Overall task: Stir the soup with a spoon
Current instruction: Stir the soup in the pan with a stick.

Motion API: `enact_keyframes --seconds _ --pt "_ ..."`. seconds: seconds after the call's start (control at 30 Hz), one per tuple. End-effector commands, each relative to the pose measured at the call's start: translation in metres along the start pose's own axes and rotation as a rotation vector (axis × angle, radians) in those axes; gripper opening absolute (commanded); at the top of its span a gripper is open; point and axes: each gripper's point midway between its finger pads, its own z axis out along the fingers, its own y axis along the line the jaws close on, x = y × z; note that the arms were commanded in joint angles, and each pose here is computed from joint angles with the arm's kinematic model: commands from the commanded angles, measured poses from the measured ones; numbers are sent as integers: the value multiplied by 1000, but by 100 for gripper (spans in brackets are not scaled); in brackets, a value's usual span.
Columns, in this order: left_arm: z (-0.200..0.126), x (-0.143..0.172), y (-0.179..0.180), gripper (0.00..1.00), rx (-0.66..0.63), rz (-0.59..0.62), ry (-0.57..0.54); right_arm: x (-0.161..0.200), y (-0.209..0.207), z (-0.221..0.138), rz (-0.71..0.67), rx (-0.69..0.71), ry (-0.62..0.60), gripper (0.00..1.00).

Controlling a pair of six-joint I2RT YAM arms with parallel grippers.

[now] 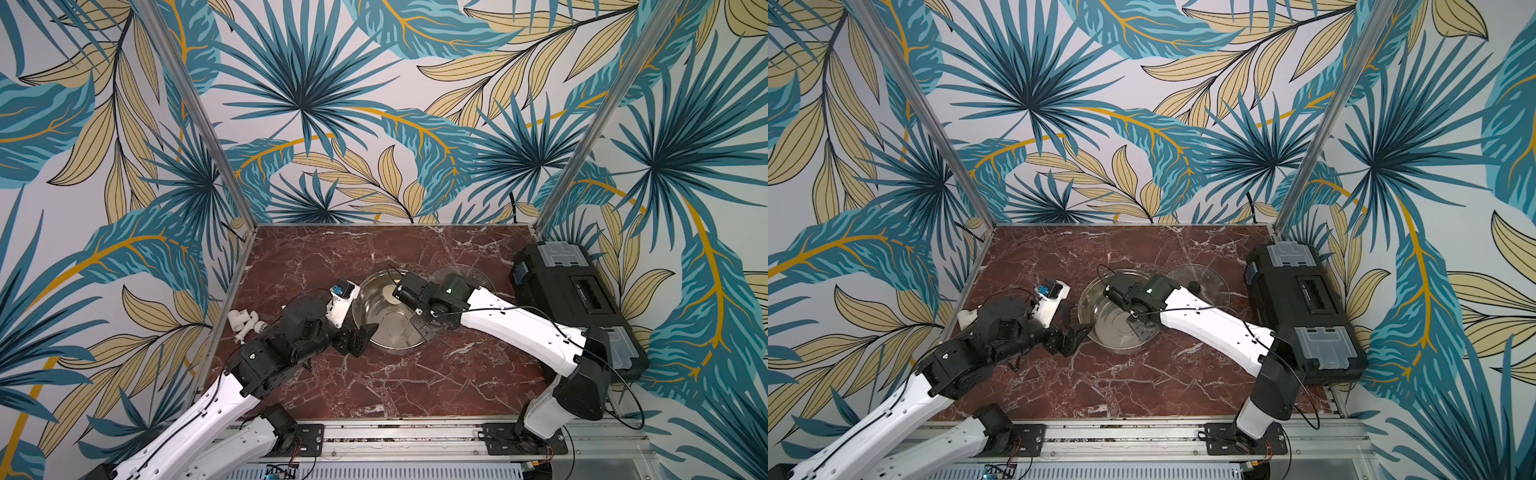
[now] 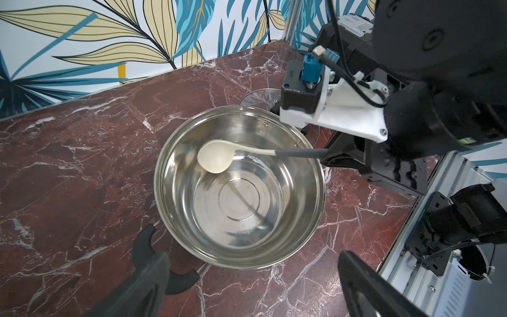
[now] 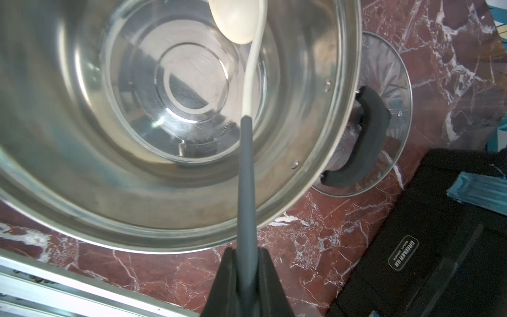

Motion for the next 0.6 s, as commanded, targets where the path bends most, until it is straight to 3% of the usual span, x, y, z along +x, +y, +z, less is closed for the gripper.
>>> enact_keyframes --seconds 0.0,0.27,0.57 --pt "-6 1 4 100 -19 -7 -12 -7 21 -5 -21 -55 -19 0" --pt "-20 -4 4 100 -26 -15 -33 16 46 -13 -54 -97 -18 0" --pt "-37 -18 2 100 -22 -38 -80 53 12 -39 35 -55 -107 0"
